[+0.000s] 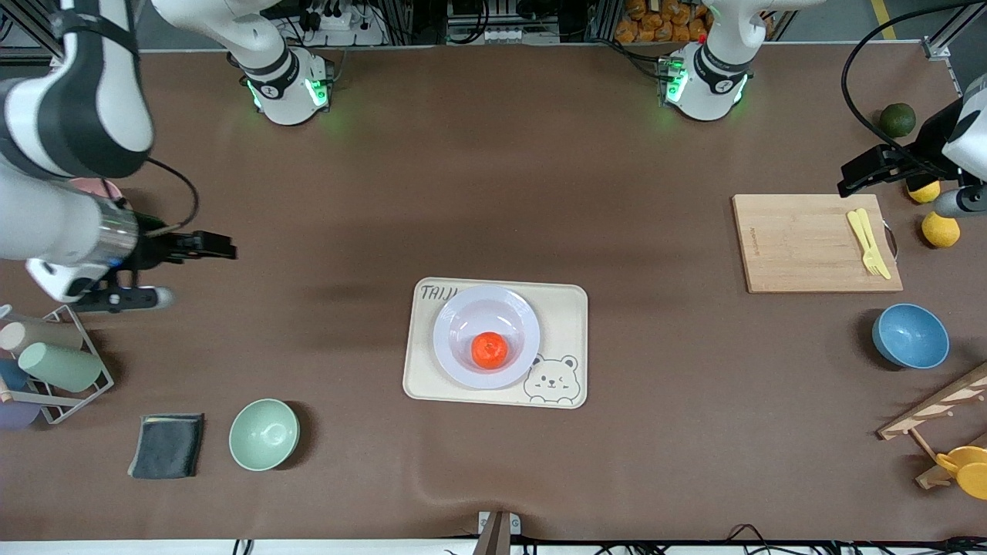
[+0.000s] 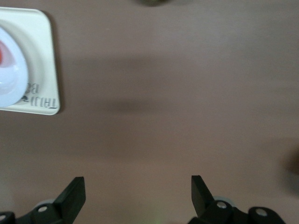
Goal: Place orange and plate with both arms
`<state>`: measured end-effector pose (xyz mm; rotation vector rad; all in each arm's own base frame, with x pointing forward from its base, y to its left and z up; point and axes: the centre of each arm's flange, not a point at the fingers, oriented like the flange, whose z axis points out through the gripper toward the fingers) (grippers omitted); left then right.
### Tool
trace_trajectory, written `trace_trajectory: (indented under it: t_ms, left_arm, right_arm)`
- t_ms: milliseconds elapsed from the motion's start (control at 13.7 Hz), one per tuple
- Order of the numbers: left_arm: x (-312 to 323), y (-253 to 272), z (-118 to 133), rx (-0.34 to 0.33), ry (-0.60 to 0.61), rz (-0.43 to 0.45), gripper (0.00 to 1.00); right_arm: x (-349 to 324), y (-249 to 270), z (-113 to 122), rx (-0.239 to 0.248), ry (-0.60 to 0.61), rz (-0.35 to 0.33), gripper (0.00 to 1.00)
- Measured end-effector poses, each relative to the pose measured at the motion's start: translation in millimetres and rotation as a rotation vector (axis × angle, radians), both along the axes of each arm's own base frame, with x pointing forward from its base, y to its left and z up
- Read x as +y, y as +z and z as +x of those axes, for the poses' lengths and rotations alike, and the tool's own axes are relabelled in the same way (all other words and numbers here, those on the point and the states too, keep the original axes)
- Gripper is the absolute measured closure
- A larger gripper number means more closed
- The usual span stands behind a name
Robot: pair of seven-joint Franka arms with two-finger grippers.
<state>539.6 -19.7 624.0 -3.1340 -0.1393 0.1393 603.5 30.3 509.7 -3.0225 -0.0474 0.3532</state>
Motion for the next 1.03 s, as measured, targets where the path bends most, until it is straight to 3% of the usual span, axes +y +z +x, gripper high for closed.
trace_trajectory:
  t_ms: [220,366,440,659,879,1026]
  left_arm:
    - [0,0,0,0.001,0.0,0.0,0.0]
    - [0,0,0,0.001,0.0,0.0,0.0]
    - [0,0,0,0.001,0.0,0.0,0.0]
    - [0,1,-1,0.0,0.0,0.0,0.0]
    - [0,1,-1,0.0,0.001,0.0,0.0]
    - [1,1,-1,-0.001,0.001,0.0,0.0]
  right_arm:
    - [-56,34,-4,-0.049,0.179,-0.032,0.0]
    - [-93,52,-9,-0.09,0.324,-0.008,0.0]
    - [-111,59,-13,-0.1,0.329,-0.002,0.0]
    - [-124,83,-35,-0.069,0.146,0.003,0.0]
    - [-85,127,-58,-0.094,-0.024,-0.031,0.0]
    - [-70,148,-77,-0.079,-0.111,-0.047,0.0]
